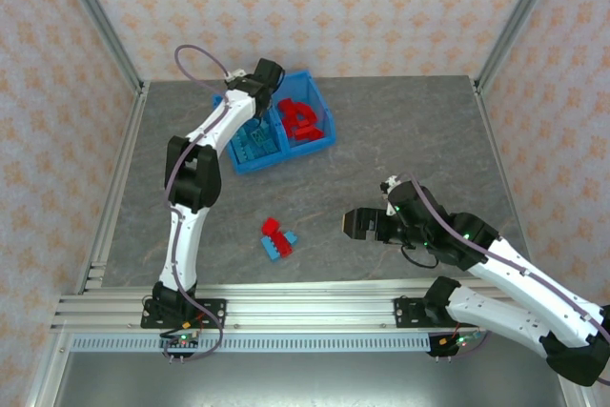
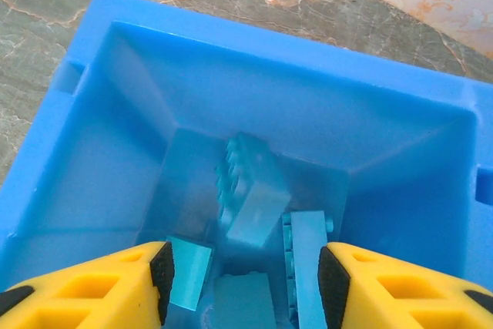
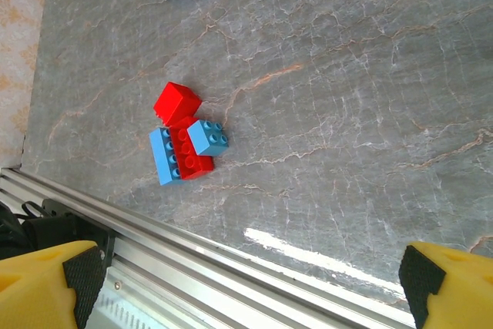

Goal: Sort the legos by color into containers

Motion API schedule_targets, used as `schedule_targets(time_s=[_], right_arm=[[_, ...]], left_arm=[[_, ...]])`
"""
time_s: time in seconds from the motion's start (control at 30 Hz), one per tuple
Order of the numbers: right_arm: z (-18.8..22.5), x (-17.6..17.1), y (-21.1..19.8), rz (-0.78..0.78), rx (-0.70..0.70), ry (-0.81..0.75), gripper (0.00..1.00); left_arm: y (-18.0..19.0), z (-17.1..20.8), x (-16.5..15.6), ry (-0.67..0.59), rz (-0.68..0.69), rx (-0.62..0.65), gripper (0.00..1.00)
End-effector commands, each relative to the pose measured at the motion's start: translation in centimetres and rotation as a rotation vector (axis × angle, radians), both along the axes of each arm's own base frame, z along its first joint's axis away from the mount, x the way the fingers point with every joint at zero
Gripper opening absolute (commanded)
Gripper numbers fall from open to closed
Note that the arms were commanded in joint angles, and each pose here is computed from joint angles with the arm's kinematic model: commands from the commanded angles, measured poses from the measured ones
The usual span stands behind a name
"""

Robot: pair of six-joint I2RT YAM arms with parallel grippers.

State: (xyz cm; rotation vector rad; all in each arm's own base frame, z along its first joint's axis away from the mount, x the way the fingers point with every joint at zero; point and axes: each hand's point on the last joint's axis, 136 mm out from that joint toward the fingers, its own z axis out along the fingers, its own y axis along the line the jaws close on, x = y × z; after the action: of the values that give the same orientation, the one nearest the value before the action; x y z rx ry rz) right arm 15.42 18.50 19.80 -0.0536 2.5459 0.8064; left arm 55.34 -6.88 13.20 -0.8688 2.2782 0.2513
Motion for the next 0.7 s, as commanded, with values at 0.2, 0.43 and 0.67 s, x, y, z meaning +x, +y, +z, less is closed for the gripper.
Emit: schedule_targets(time_s=[0.2, 0.43, 0.67], right_arm=[[-0.7, 1.3, 1.1, -0.010, 0.007, -0.019, 1.00], [-2.8, 2.5, 6.5, 0.131, 0.004, 0.041, 0.97], [-7.2, 2.4, 12.6, 0.302, -0.118, 0.086, 0.88]], left_arm=[[-1.6, 14.5, -9.8, -0.256, -0.182, -0.171, 0.57], [-4.4, 18.2, -23.6, -0.374, -0.656, -0.119, 0.63], [-6.8, 16.7, -35.9, -0.345, -1.277, -0.081, 0.86]])
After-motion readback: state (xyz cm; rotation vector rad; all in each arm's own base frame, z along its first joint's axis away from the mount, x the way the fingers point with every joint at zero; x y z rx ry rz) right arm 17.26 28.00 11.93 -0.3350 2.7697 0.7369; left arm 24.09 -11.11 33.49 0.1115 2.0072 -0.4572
